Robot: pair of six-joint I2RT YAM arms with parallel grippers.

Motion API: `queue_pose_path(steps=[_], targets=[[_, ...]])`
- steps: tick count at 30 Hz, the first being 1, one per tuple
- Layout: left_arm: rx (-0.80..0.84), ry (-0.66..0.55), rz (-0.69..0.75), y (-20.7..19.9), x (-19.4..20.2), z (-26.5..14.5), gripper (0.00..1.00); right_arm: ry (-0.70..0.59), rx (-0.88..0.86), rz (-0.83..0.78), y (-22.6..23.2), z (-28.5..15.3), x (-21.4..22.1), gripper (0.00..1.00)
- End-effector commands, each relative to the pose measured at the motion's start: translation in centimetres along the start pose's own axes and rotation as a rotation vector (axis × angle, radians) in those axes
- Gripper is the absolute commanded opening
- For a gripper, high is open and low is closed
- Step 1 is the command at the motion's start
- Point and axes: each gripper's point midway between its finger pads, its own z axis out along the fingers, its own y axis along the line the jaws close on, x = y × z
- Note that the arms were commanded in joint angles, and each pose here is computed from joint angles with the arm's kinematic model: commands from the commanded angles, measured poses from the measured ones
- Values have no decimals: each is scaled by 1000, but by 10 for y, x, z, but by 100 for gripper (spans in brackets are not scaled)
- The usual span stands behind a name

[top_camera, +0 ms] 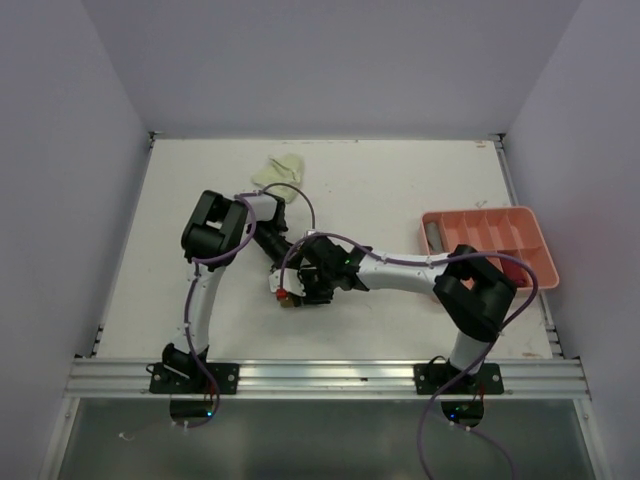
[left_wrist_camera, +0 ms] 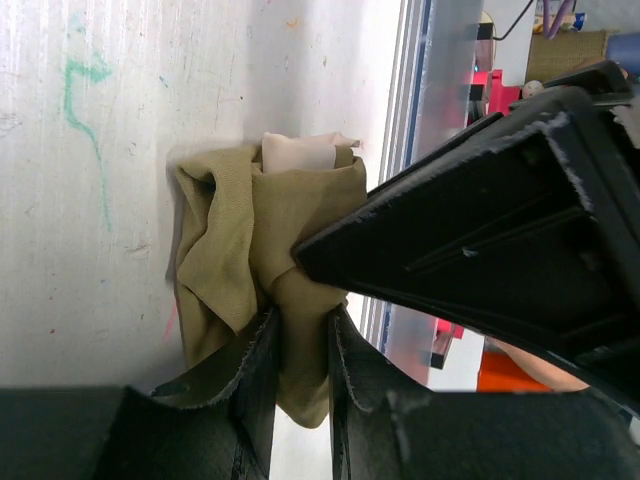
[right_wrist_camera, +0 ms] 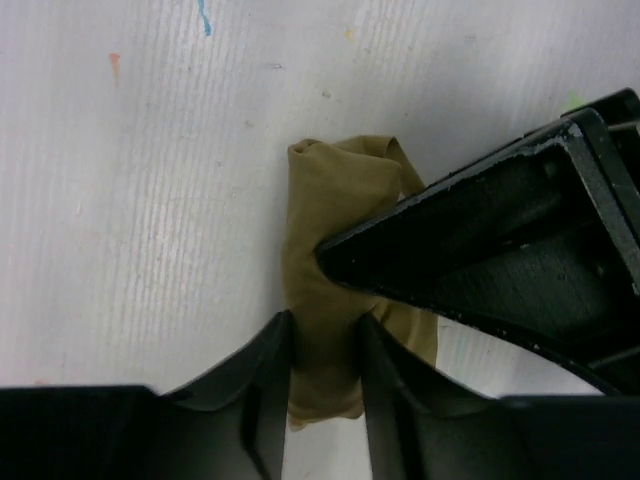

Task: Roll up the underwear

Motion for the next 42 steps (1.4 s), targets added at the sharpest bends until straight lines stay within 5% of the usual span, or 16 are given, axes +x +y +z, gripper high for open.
queue_pose_path(steps=[1,2,6,13,21,23,26,31,36,42], targets=[[-254,188,209,88,23,-6,4,-27,-2,-25,-2,12,-1,32],[-259,177,207,87,21,-7,5,-7,-43,-7,6,18,5,18],[-328,111,260,83,5,-19,13,1,-176,98,22,26,13,2],[-438,-70,368,49,-29,-65,42,0,-291,191,32,31,21,0],[-865,-438,544,1,-40,-195,53,-56,-429,380,22,28,22,0],[-922,-434,614,-8,-29,-203,55,-76,-490,441,20,30,20,0],[-1006,-416,771,-37,-12,-194,59,-89,-546,535,11,32,22,0],[-1051,-269,900,-27,22,-135,64,-101,-593,640,-3,37,24,0],[-1135,-175,1106,-28,19,-87,67,-90,-611,691,-9,46,31,0],[-1168,-131,1182,-24,4,-70,69,-81,-622,720,-10,51,37,0]])
